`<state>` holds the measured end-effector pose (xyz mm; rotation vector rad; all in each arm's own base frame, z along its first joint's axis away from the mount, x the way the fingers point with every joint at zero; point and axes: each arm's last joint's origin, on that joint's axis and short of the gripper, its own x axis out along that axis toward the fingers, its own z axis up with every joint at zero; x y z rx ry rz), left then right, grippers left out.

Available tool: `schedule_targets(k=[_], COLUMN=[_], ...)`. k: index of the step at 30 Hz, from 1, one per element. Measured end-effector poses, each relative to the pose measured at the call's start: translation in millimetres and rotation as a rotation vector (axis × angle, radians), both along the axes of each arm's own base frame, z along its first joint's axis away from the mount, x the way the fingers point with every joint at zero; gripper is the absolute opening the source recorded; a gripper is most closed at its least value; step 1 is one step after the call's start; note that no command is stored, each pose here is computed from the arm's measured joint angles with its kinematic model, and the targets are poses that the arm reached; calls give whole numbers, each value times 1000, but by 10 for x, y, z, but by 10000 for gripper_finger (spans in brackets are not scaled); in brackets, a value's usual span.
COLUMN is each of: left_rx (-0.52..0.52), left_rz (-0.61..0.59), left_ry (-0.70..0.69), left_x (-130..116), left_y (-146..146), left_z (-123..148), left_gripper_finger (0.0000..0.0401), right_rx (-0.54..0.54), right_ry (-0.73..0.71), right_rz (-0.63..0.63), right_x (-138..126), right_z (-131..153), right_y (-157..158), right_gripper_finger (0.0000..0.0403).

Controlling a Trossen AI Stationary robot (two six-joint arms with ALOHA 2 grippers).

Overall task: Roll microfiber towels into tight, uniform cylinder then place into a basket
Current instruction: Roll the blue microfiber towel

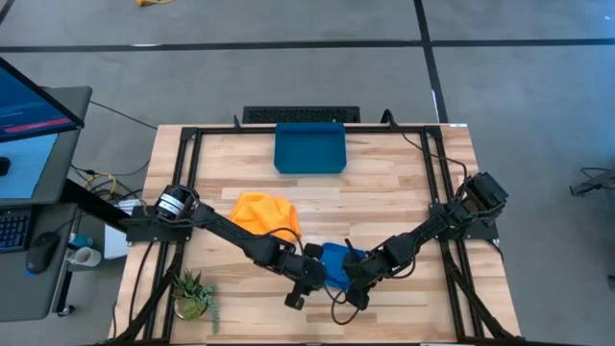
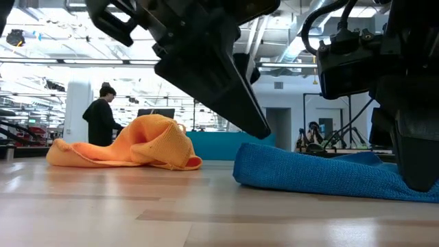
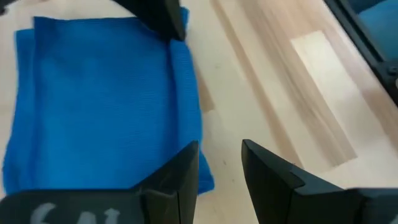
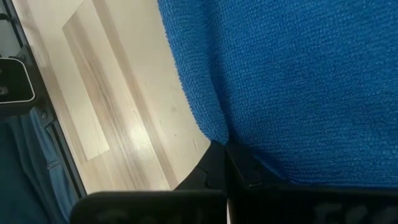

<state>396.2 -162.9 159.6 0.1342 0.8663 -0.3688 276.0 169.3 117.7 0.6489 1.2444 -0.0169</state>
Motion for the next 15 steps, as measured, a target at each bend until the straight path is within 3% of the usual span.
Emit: schedule_targets(k=[6,11,15], left_rx=[-22,9,21], left_rz=[-85,-63,-48], left_ry=[-45,-6,-31], left_x=[1,33,52], left_y=[-108,-99,-87], left_z=[11,-193,-169], left_gripper_finger=[112,112,112], right_rx=[-2,-1,1], right_ry=[-2,-2,-6], right_rz=[4,4,4], right_x=[-1,1,3], right_z=[0,1,2], right_y=[1,2,3], right_gripper_finger=[6,6,6])
